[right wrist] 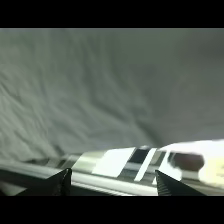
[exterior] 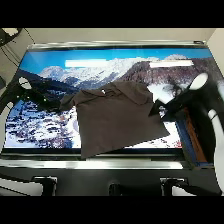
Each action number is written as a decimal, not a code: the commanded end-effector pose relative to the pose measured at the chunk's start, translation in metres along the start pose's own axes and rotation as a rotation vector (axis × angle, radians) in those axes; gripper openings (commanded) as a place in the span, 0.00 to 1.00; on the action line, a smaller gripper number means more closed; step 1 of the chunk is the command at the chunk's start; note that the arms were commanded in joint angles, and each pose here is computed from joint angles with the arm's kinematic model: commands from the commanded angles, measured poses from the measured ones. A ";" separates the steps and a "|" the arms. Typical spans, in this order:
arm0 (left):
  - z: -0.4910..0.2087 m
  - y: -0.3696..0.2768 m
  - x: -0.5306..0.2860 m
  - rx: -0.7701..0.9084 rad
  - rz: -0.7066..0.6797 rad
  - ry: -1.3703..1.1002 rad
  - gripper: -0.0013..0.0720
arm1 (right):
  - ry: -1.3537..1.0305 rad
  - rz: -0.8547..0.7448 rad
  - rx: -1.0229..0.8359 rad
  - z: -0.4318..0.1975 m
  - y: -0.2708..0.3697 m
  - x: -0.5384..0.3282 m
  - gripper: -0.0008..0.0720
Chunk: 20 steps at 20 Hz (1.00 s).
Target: Fold the shirts.
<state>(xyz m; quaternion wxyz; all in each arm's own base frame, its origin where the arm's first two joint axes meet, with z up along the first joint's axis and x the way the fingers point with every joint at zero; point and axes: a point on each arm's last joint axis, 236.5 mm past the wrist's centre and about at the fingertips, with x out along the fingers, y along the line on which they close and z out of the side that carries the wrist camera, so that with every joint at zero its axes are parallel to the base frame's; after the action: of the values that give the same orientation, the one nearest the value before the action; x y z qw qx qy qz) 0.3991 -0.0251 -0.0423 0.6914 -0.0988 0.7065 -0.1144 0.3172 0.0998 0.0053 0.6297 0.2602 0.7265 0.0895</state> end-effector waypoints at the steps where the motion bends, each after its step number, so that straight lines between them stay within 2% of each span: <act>1: 0.004 -0.007 0.000 -0.003 -0.038 -0.019 0.05 | 0.066 0.186 0.155 -0.078 0.010 0.100 0.89; 3: 0.007 -0.014 -0.001 0.006 -0.065 -0.028 0.05 | 0.084 0.258 0.224 -0.101 0.021 0.134 0.88; 5: 0.007 -0.014 -0.001 0.006 -0.066 -0.029 0.05 | 0.066 0.256 0.212 -0.112 0.029 0.155 0.89; 10: 0.007 -0.014 -0.001 0.006 -0.066 -0.029 0.05 | -0.086 0.322 0.267 -0.089 0.063 0.172 0.89; 11: 0.007 -0.014 -0.001 0.006 -0.067 -0.029 0.05 | -0.130 0.328 0.284 -0.079 0.065 0.174 0.88; 13: 0.007 -0.018 -0.002 0.006 -0.079 -0.032 0.05 | -0.253 0.330 0.298 -0.052 0.065 0.170 0.77; 14: 0.008 -0.021 -0.003 0.004 -0.091 -0.036 0.05 | -0.310 0.334 0.300 -0.038 0.066 0.164 0.77; 17: 0.009 -0.028 -0.005 0.002 -0.121 -0.046 0.05 | -0.420 0.357 0.292 -0.009 0.076 0.146 0.51; 18: 0.009 -0.029 -0.005 0.001 -0.124 -0.046 0.05 | -0.428 0.362 0.284 -0.007 0.079 0.144 0.28; 19: 0.010 -0.032 -0.006 -0.001 -0.135 -0.048 0.05 | -0.435 0.352 0.243 -0.005 0.080 0.142 0.08; 20: 0.011 -0.035 -0.008 -0.002 -0.148 -0.056 0.05 | -0.458 0.329 0.139 -0.003 0.083 0.136 0.08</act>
<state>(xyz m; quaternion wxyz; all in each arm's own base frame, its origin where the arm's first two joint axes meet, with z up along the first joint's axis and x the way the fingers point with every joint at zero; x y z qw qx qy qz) 0.4075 -0.0497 -0.0297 0.6991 -0.1413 0.6841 -0.1525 0.3114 0.2395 -0.0863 0.6975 0.4650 0.5426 0.0534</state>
